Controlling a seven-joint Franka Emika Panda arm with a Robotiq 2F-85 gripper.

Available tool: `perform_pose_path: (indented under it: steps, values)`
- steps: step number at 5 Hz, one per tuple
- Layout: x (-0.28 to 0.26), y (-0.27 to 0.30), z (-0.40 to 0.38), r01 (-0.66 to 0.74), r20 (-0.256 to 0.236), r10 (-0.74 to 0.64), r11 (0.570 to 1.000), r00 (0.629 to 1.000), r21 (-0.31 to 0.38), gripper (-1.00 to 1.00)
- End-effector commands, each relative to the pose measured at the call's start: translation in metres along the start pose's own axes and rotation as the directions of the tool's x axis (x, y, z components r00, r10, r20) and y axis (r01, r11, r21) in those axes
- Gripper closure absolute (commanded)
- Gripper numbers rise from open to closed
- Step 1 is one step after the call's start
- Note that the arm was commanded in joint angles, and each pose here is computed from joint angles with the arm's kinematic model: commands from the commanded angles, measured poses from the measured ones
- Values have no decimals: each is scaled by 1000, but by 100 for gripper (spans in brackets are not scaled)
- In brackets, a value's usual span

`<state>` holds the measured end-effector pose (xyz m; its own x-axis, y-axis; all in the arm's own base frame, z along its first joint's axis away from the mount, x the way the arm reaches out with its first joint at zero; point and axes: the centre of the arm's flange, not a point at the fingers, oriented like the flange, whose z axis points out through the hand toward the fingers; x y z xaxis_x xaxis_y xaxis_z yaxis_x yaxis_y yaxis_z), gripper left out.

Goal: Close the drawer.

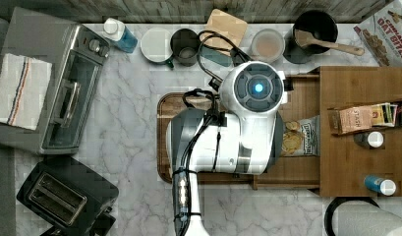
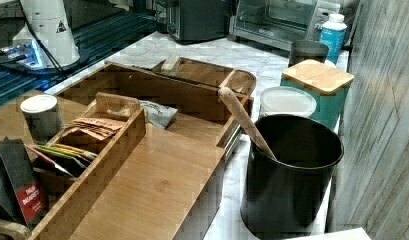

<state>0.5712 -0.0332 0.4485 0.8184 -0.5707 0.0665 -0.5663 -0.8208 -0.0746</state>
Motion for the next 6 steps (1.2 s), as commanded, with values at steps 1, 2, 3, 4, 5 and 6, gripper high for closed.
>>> perform_pose_path:
  steps: [1, 2, 3, 4, 5, 6]
  values:
    - [-65, -29, 70, 417, 70, -412, 903, 909, -101, 100]
    - [-72, -23, 92, 507, 58, -504, 853, 862, -122, 100]
    - [-70, -18, 110, 557, 67, -553, 822, 831, -122, 100]
    - [-73, -18, 130, 593, 63, -590, 793, 805, -140, 100]
    - [-74, -15, 143, 614, 28, -618, 773, 785, -161, 100]
    - [-65, -4, 146, 629, 29, -634, 760, 773, -161, 100]
